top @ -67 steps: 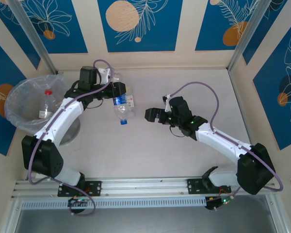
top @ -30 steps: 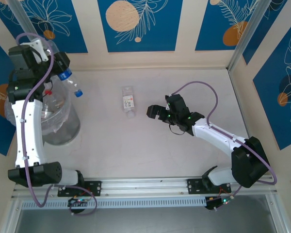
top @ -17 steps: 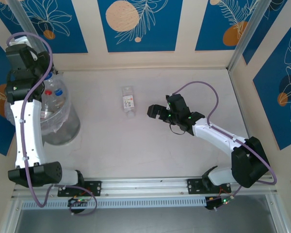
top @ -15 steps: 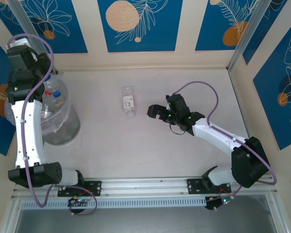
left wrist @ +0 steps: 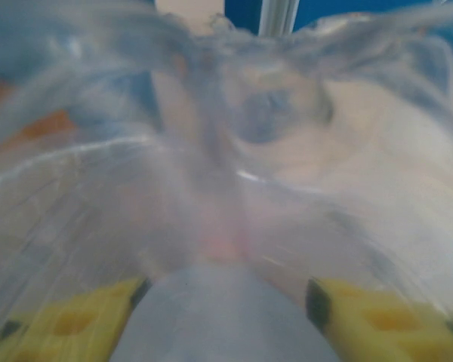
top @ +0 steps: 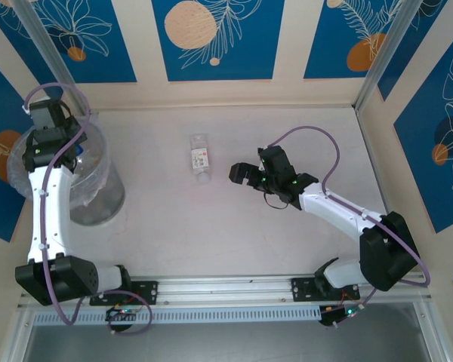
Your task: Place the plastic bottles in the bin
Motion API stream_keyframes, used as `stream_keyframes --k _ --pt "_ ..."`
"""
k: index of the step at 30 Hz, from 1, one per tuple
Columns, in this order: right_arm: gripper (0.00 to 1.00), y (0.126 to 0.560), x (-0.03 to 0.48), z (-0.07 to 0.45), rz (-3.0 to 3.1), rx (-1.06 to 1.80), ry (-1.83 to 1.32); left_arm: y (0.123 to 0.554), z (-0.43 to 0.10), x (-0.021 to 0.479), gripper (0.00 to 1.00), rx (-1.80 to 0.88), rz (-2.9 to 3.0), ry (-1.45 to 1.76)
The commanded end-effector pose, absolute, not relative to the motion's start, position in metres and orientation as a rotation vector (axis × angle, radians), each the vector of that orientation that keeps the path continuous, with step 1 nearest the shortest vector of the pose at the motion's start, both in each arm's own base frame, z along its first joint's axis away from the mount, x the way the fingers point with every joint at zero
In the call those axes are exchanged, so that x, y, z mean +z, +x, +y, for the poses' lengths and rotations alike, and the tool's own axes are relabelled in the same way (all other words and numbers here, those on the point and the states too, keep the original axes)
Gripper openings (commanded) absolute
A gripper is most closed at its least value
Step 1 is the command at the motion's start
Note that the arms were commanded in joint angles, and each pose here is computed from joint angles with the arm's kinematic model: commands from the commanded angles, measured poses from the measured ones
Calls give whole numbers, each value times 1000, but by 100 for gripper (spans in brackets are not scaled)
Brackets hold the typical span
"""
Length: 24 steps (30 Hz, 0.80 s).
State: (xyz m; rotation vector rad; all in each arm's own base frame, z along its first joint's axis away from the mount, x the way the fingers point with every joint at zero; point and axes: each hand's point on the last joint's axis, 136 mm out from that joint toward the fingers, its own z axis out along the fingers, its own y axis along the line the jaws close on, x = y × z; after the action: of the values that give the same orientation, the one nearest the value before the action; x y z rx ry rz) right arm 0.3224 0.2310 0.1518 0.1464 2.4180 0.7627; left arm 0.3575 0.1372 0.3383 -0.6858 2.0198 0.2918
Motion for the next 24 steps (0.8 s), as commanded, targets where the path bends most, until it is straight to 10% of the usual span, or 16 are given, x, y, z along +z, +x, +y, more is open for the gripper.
stream_keyframes --k 1,9,16,24 --pt "100 328 160 234 2412 783 167 356 145 320 55 227 2053 -764" --pt "100 328 156 234 2421 781 187 348 151 280 57 188 2128 -876" --pt "100 325 152 233 2438 776 186 343 159 280 89 230 2150 -939" --pt "100 325 148 232 2444 772 202 338 155 317 99 210 2087 -898"
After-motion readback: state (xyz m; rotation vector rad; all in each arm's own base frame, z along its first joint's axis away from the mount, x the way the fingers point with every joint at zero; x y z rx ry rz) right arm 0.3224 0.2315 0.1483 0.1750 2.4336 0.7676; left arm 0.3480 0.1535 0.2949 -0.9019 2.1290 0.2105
